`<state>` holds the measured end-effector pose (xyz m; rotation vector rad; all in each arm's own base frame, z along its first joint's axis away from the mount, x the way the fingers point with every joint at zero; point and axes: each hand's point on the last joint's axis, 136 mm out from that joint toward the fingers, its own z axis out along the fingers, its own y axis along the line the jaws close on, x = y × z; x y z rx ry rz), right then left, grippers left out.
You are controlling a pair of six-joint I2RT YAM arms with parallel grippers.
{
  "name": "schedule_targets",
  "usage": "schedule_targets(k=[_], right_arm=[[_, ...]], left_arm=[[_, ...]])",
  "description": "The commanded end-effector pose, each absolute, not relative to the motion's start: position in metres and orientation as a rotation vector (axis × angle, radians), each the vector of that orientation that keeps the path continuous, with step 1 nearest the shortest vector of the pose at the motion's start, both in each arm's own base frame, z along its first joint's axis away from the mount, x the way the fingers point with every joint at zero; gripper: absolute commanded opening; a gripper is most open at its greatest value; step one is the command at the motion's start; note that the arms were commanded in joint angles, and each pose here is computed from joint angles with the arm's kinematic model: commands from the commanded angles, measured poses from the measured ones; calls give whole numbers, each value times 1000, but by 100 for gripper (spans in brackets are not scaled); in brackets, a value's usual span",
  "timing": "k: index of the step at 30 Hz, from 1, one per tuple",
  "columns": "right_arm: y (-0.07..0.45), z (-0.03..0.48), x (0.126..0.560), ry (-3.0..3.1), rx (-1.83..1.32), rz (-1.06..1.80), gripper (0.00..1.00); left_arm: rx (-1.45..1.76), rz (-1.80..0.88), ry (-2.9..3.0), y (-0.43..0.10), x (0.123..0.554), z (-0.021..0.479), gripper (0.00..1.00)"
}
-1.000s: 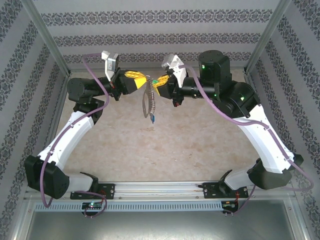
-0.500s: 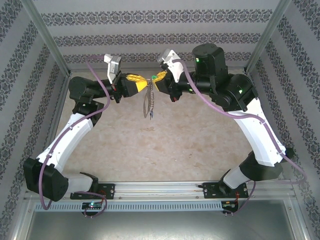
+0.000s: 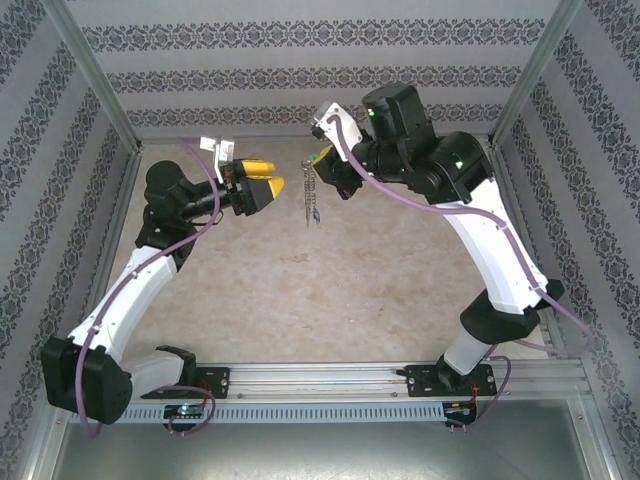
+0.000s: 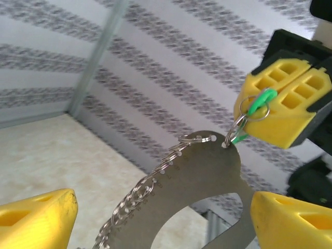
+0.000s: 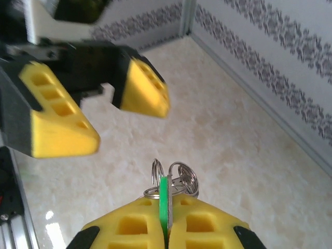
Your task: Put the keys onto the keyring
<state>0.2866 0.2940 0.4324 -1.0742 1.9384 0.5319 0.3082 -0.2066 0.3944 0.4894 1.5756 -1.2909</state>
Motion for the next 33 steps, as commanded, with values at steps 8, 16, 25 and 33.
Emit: schedule_targets(k=[8,16,25,33], right_arm=[[275,372,333,2241,-956,447,0],[293,330,366,2357,-929,499,0],[313,278,401,2453,-855,570,0],[315,220,393,2580,-856,644,0]], left_arm=[[287,-956,1756,-168,324,347,87],[237,-930,1774,-161,320,337,87],[202,-867,1836,-153,322,327,87],[184,-852,1871,-151,325,316,88]])
